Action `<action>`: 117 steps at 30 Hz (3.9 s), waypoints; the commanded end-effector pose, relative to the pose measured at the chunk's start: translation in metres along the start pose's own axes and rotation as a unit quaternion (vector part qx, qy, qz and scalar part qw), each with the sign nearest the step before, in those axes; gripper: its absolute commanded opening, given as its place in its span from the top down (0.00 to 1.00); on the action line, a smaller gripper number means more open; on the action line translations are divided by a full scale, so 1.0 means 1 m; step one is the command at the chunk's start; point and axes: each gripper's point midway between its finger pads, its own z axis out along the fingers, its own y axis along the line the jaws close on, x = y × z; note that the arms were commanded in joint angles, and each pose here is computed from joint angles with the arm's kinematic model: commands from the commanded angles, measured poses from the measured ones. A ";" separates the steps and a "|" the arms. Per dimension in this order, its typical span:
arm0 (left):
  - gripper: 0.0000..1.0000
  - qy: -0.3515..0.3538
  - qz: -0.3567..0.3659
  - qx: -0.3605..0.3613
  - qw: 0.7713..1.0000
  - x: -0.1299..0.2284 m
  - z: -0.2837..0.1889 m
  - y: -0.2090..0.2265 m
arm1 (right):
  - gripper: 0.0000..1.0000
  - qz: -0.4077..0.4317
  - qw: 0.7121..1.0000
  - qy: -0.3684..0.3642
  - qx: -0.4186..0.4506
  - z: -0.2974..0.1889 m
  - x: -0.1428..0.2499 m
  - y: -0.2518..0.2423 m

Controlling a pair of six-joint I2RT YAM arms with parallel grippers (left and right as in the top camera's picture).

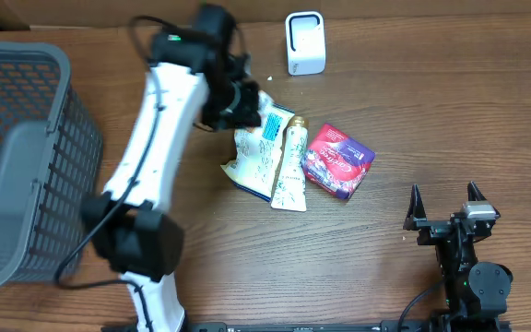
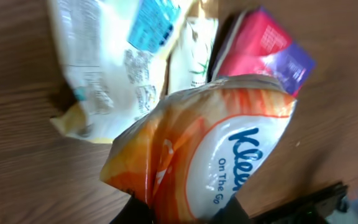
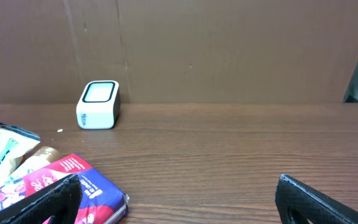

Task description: Scan the item barcode

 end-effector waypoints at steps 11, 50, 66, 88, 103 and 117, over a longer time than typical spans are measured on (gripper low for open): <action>0.00 0.044 0.010 -0.017 0.999 0.002 0.032 0.001 | 0.00 -0.002 1.000 -0.003 0.001 0.000 0.001 0.000; 0.96 -0.357 -0.486 -0.123 0.788 0.003 -0.268 0.321 | 0.00 -0.002 1.000 -0.003 0.001 0.000 0.001 0.000; 0.96 -0.318 -0.538 -0.106 0.773 -0.053 -0.180 0.389 | 0.00 -0.002 1.000 -0.003 0.001 0.000 0.001 0.000; 0.96 -0.379 -0.525 -0.051 0.760 -0.102 -0.180 0.394 | 0.00 -0.002 1.000 -0.003 0.001 0.000 0.001 0.000; 0.96 -0.419 -0.493 -0.015 0.763 -0.125 -0.196 0.389 | 0.00 -0.002 1.000 -0.003 0.001 0.000 0.001 0.000; 0.96 -0.484 -0.437 0.052 0.756 -0.101 -0.293 0.335 | 0.00 -0.002 1.000 -0.003 0.001 0.000 0.001 0.000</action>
